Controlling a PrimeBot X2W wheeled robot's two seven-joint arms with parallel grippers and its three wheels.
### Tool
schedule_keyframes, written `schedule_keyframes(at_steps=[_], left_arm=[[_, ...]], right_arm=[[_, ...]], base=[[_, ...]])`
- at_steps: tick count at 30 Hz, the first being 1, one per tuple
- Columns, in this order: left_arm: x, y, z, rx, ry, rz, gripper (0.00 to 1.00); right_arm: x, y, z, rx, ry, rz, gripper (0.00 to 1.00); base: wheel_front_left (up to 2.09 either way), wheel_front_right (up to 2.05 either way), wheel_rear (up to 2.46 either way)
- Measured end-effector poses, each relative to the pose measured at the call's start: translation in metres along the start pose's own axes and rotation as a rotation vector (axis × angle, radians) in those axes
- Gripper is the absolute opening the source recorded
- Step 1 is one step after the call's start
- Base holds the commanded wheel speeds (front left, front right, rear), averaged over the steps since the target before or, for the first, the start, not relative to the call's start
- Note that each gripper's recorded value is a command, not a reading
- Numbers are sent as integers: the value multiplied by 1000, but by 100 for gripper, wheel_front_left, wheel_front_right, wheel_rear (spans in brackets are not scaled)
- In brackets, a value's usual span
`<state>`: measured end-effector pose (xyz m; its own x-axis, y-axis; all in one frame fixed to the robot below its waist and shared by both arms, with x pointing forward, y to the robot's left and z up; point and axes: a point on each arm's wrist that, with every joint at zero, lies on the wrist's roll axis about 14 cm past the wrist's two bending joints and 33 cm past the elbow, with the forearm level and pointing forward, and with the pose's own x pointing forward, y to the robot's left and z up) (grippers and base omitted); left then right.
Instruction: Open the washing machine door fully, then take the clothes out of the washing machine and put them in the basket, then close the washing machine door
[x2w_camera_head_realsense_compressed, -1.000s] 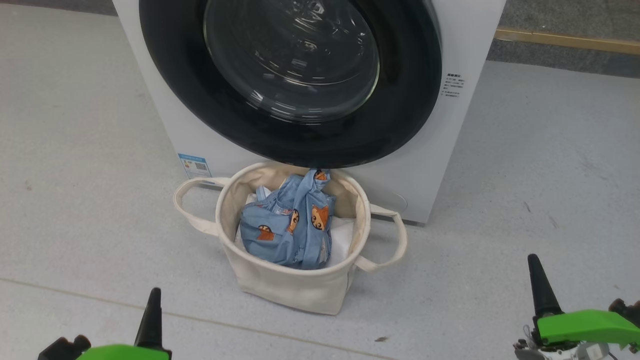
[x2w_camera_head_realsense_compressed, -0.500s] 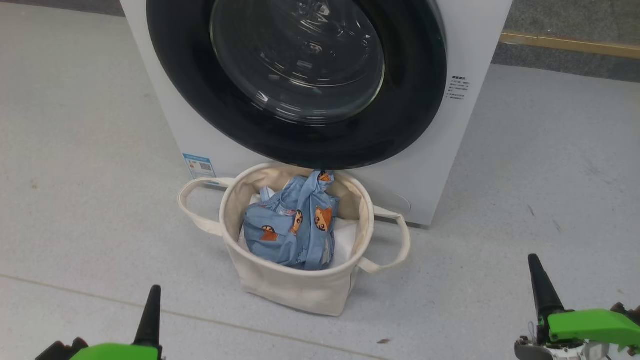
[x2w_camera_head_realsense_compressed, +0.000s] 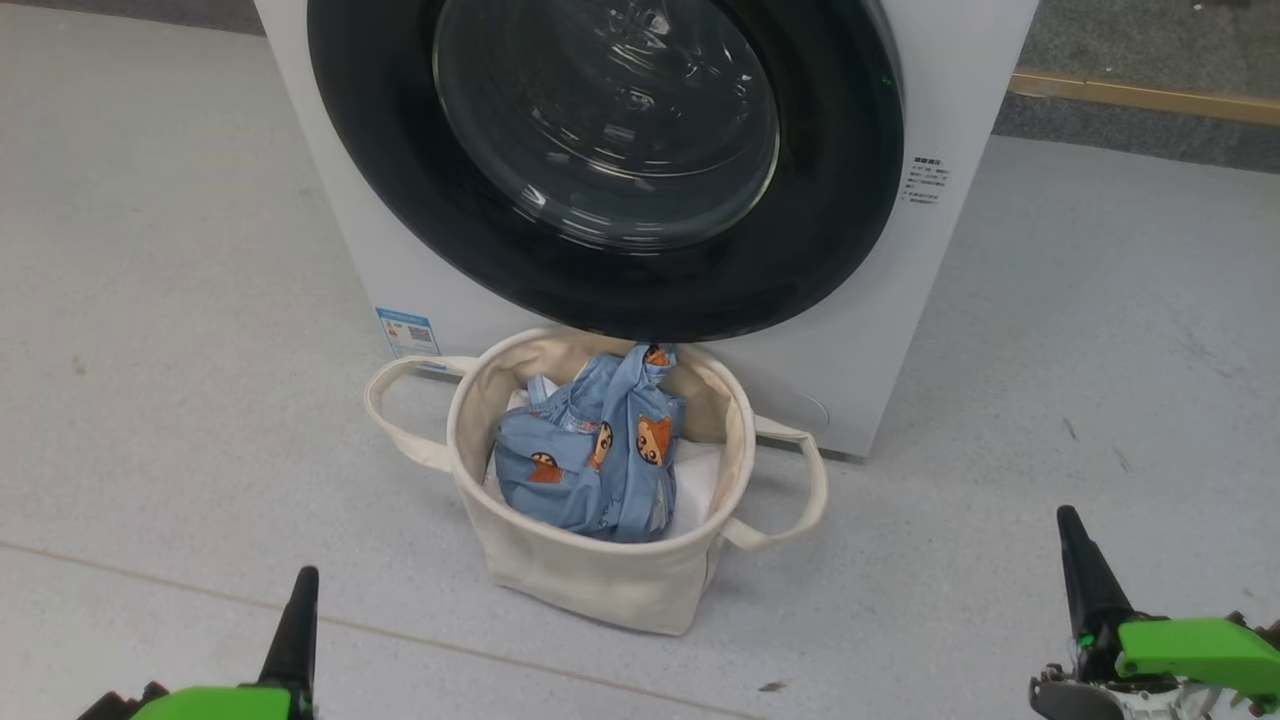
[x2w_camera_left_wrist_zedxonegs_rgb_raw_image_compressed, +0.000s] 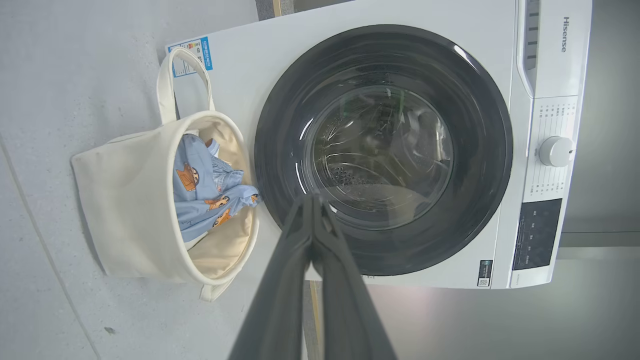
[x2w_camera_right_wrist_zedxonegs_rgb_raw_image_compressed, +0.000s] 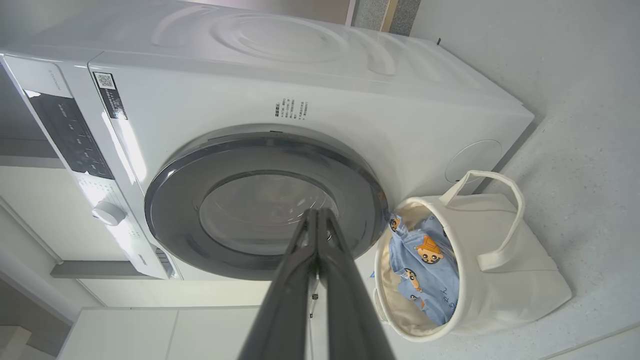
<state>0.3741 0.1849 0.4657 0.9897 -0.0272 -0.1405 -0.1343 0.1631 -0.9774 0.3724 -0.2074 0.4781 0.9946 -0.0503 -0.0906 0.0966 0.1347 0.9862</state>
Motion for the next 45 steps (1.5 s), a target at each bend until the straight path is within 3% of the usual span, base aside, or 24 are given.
schedule_keyframes(at_steps=[14,45], left_arm=[[0,-9,7,-164,-9,-37,0],[0,-10,7,-165,-10,-46,0]], right_arm=[[1,2,-3,148,23,9,0],[1,1,-2,149,21,8,0]], base=[[0,0,0],[0,0,0]])
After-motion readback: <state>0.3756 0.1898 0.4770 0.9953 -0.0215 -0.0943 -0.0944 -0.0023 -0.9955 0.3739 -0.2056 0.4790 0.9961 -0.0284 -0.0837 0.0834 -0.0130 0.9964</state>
